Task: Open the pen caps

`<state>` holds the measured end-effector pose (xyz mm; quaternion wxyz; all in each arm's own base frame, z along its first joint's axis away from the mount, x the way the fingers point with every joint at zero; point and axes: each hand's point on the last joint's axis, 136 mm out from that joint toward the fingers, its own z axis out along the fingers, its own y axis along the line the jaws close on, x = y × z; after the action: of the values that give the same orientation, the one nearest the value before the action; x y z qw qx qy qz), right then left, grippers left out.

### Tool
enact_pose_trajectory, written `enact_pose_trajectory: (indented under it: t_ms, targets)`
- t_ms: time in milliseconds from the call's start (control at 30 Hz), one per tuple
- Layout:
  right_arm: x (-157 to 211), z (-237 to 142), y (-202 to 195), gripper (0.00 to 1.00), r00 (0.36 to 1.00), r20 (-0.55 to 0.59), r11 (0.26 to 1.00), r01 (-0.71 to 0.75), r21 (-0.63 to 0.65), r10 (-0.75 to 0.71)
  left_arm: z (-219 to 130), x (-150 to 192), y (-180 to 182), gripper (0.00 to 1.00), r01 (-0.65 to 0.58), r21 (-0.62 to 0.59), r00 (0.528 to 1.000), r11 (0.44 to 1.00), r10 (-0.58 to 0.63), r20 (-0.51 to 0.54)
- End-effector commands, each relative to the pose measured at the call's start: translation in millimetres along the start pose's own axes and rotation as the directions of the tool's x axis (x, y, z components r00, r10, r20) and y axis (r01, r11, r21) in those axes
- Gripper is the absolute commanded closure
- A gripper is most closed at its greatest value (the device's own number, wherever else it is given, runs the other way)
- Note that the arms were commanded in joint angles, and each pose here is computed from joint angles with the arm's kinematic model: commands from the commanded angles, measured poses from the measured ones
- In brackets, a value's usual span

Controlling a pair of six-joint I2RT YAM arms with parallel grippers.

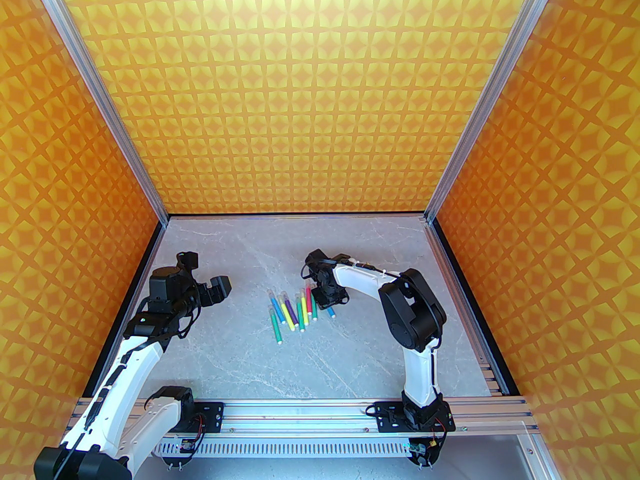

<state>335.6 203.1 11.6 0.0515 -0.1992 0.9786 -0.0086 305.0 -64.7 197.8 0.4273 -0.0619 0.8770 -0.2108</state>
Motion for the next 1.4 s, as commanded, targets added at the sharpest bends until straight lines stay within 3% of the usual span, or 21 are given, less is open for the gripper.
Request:
enact_pose_trajectory:
  t_ms: [0,467,600,1100,1367]
  targets:
    - [10,45,-10,0.75,0.998,-0.069,0.998,0.011,0.056,-0.007,-2,1,-5,0.1,0.004,0.026,1.0,1.0,-0.005,0.006]
    - [13,46,-8,0.9,0.998,-0.062,0.999,0.007,0.034,-0.004,1,2,-12,0.1,0.005,0.069,1.0,0.998,-0.005,-0.004]
    - [11,34,-6,1.0,0.999,-0.035,1.0,0.006,0.006,-0.006,1,3,-13,0.1,0.005,0.081,1.0,0.997,-0.004,-0.003]
    - [-5,-51,-4,1.0,0.978,0.207,0.997,0.041,-0.059,-0.028,9,4,-45,0.1,0.002,0.253,1.0,0.967,0.003,-0.02]
    - [-5,-83,20,1.0,0.954,0.299,0.975,0.098,-0.201,-0.034,41,20,-89,0.14,0.043,0.377,0.996,0.925,-0.012,-0.083]
